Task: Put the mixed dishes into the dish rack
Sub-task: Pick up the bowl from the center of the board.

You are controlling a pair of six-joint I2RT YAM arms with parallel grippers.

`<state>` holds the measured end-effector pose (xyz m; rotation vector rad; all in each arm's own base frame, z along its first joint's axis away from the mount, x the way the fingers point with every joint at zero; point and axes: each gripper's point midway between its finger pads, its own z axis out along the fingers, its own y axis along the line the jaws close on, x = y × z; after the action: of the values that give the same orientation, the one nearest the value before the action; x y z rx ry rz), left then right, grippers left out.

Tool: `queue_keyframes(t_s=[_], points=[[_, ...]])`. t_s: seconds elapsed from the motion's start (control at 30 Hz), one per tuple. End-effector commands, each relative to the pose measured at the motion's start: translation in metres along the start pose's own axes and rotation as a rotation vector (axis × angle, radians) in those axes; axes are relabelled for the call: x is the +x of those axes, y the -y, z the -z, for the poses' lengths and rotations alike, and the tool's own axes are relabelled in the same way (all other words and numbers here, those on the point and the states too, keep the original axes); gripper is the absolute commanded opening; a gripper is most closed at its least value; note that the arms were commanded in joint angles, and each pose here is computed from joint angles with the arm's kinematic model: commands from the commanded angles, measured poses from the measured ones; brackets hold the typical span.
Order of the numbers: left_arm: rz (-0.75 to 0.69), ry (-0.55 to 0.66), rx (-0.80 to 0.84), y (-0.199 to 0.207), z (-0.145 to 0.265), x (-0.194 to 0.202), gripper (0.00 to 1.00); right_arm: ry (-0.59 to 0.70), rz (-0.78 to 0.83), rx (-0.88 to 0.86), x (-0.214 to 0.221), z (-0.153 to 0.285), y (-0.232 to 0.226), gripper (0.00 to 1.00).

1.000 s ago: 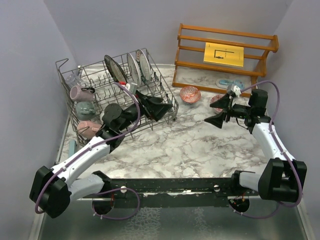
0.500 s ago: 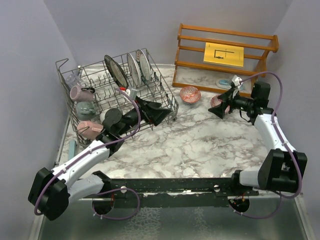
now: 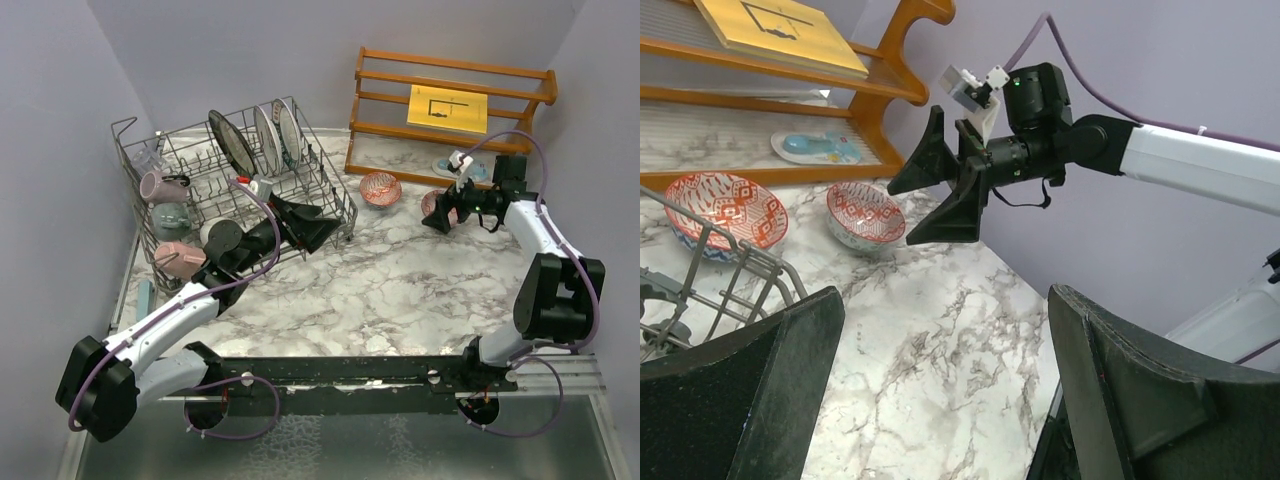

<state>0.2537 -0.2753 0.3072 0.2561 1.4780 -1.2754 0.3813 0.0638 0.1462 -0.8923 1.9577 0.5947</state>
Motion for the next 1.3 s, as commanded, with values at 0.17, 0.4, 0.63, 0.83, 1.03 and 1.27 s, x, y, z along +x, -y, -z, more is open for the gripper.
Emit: queue_keyframes(t_s=[0.17,0.4,0.63,0.83,1.03,1.27], points=[[-0.033,0.062,0.019,0.010,0.002,-0.016,0.85,-0.086,-0.009,0.056,0.009,-0.001,0.022,1.00],[-0.037,0.063,0.013,0.009,0.003,-0.017,0.85,-0.078,-0.045,0.113,0.004,-0.002,0.036,1.00],[-0.051,0.070,-0.001,0.008,0.004,-0.019,0.85,-0.060,-0.099,0.139,0.005,0.002,0.043,1.00],[-0.058,0.067,-0.009,0.006,0.005,-0.019,0.85,-0.028,-0.181,0.185,0.008,0.008,0.055,1.00],[-0.063,0.070,-0.013,0.006,0.006,-0.020,0.85,-0.036,-0.302,0.313,0.023,0.011,0.074,1.00],[-0.061,0.069,-0.009,0.006,0.005,-0.019,0.85,-0.076,-0.470,0.580,0.054,0.022,0.106,0.97]])
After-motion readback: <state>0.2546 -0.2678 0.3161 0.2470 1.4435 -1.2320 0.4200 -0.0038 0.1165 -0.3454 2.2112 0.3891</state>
